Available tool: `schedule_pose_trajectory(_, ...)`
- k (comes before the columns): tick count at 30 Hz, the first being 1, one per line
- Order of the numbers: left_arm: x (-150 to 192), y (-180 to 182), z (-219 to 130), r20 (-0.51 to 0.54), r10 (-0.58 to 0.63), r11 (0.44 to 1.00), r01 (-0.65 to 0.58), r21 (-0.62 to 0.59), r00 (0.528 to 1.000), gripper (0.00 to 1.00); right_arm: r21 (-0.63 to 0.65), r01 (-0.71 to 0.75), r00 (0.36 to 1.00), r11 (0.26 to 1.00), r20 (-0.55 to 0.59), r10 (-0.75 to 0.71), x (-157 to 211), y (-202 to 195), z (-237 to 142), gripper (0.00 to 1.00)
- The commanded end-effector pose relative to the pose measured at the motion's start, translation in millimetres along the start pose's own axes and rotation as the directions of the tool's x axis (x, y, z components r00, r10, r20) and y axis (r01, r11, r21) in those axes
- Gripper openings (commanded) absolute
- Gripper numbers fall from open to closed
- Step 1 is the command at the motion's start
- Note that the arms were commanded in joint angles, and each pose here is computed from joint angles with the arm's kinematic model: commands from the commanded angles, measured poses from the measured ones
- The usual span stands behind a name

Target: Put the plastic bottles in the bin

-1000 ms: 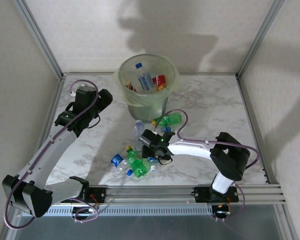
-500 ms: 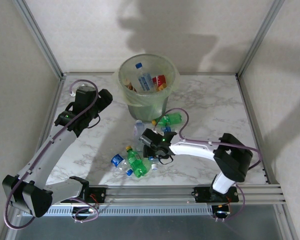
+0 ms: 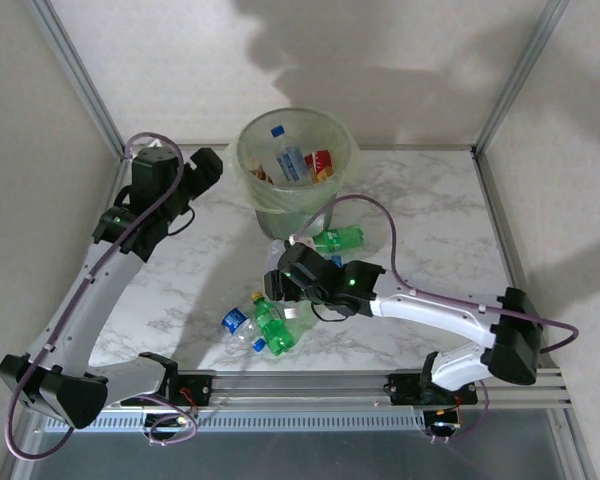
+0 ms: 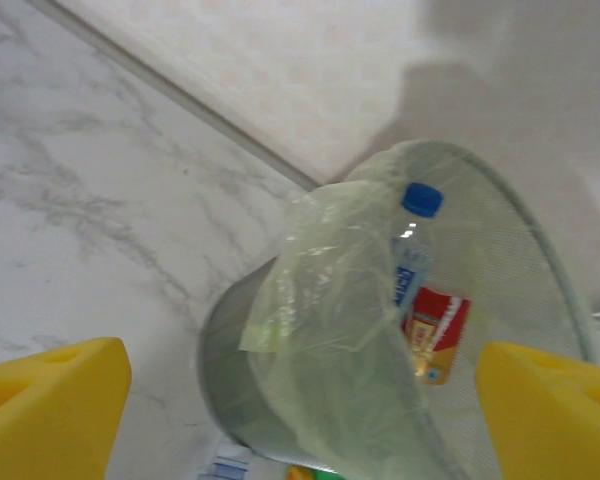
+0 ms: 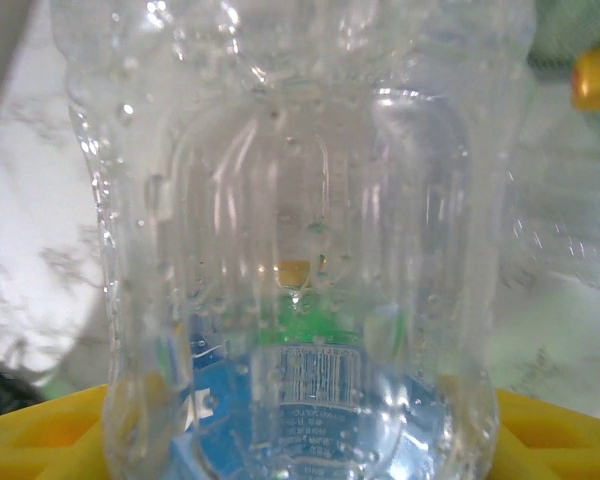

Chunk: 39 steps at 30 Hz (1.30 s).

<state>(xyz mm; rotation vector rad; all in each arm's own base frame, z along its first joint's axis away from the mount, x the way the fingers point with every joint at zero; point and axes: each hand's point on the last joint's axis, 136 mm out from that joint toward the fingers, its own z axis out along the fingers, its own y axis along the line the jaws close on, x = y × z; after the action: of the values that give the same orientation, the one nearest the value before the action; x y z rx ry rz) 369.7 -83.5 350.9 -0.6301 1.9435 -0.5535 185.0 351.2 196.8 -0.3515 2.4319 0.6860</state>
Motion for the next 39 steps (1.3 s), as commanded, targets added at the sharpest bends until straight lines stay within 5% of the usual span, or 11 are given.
schedule_pose_trajectory(1, -1, -33, -5, -0.041, 0.023, 0.987, -0.016, 0.158, 0.999, 0.88, -0.102, 0.054, 0.989, 0.993, 0.146, -0.039, -36, 27, -32, 0.65)
schedule_pose_trajectory(6, 8, -77, -17, -0.126, 0.047, 0.926, 0.005, 0.379, 0.991, 0.86, -0.122, 0.104, 0.968, 0.987, 0.242, -0.072, -63, 38, -54, 0.65)
schedule_pose_trajectory(13, 11, -98, -32, -0.144, 0.07, 0.87, 0.01, 0.493, 0.987, 0.88, -0.038, 0.151, 0.914, 0.988, 0.385, -0.125, -109, 39, -85, 0.65)
schedule_pose_trajectory(26, 24, -68, -23, -0.147, 0.051, 0.92, 0.011, 0.392, 0.988, 0.88, 0.119, 0.076, 0.792, 0.99, 0.596, -0.132, -216, -2, -150, 0.68)
schedule_pose_trajectory(39, 32, -52, -11, -0.166, 0.019, 0.945, 0.037, 0.325, 0.986, 0.86, 0.313, -0.051, 0.856, 0.949, 0.503, -0.12, -296, -84, -89, 0.65)
